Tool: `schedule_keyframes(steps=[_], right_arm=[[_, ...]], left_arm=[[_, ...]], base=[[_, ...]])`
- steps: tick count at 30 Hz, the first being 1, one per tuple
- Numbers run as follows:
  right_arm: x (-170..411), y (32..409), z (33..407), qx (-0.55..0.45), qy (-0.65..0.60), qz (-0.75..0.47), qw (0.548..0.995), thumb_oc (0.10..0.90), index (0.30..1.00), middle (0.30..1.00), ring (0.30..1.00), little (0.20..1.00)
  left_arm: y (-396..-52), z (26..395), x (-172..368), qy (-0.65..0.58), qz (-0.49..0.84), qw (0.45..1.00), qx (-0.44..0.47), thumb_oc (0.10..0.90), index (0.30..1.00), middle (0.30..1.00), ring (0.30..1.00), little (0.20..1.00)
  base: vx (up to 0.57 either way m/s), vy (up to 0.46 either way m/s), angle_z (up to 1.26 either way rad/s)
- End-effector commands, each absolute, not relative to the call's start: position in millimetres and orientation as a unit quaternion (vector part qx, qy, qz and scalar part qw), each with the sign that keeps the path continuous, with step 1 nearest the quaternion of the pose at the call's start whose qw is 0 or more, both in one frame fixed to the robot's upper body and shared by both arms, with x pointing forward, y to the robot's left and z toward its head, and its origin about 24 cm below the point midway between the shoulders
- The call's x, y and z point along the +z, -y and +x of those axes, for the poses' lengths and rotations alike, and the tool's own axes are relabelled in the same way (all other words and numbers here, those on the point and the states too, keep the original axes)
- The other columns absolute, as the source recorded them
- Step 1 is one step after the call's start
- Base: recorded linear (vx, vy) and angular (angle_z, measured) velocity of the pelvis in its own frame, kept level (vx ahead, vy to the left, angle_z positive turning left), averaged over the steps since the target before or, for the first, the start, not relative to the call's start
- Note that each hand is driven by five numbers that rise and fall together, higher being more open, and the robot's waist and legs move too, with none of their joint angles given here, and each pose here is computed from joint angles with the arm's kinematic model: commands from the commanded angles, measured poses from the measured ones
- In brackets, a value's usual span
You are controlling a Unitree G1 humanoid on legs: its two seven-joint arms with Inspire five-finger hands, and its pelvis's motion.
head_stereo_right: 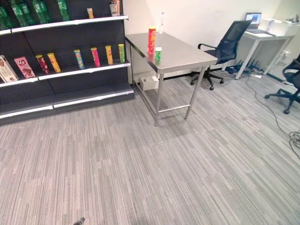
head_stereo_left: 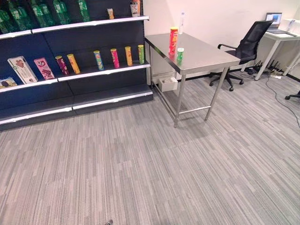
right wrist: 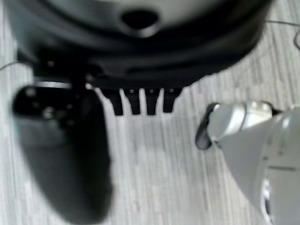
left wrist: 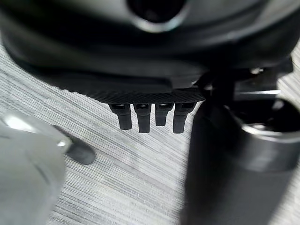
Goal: Put the goods on the table back onto the shelves and tidy them up.
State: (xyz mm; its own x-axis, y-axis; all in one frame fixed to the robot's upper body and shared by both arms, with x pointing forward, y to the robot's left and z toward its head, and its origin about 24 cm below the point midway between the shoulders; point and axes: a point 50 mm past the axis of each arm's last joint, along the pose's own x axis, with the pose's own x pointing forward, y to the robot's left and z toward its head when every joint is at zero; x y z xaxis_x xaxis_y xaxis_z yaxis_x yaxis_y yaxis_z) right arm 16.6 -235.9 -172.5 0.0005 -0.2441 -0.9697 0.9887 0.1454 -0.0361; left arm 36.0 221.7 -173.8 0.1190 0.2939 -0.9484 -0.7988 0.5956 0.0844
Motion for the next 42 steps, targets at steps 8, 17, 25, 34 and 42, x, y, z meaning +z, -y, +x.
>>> schedule_keyframes(steps=[8, 17, 25, 34, 42], right_arm=[[-173.3, 222.4, 43.7, -0.445, -0.524, 0.332, 0.646, 0.8, 0.9, 0.9, 0.9, 0.9], [-175.1, 207.0, 54.4, -0.289, -0.597, 0.21, 0.719, 0.8, 0.9, 0.9, 0.9, 0.9], [-174.7, 203.3, 62.8, -0.13, -0.629, 0.053, 0.765, 0.8, 0.9, 0.9, 0.9, 0.9], [-176.5, 203.1, 47.9, -0.144, -0.643, 0.073, 0.748, 0.8, 0.9, 0.9, 0.9, 0.9], [-176.7, 202.7, 47.3, -0.133, -0.643, 0.062, 0.751, 0.8, 0.9, 0.9, 0.9, 0.9]], left_arm=[[-216.1, 69.8, -170.5, -0.521, -0.21, 0.757, 0.334, 0.8, 0.9, 0.9, 0.9, 0.9], [-199.2, 69.8, -173.4, -0.561, -0.139, 0.786, 0.221, 0.8, 0.9, 0.9, 0.9, 0.9], [-203.6, 58.3, -174.5, -0.591, -0.077, 0.786, 0.165, 0.8, 0.9, 0.9, 0.9, 0.9], [-207.3, 51.9, -174.8, -0.594, -0.086, 0.78, 0.178, 0.8, 0.9, 0.9, 0.9, 0.9], [-208.2, 50.6, -174.8, -0.596, -0.08, 0.779, 0.175, 0.8, 0.9, 0.9, 0.9, 0.9]], base=[[0.0, -0.001, -0.02], [0.0, 0.0, 0.0], [0.0, -0.003, 0.04], [0.0, 0.0, 0.0], [0.0, 0.0, 0.0]])
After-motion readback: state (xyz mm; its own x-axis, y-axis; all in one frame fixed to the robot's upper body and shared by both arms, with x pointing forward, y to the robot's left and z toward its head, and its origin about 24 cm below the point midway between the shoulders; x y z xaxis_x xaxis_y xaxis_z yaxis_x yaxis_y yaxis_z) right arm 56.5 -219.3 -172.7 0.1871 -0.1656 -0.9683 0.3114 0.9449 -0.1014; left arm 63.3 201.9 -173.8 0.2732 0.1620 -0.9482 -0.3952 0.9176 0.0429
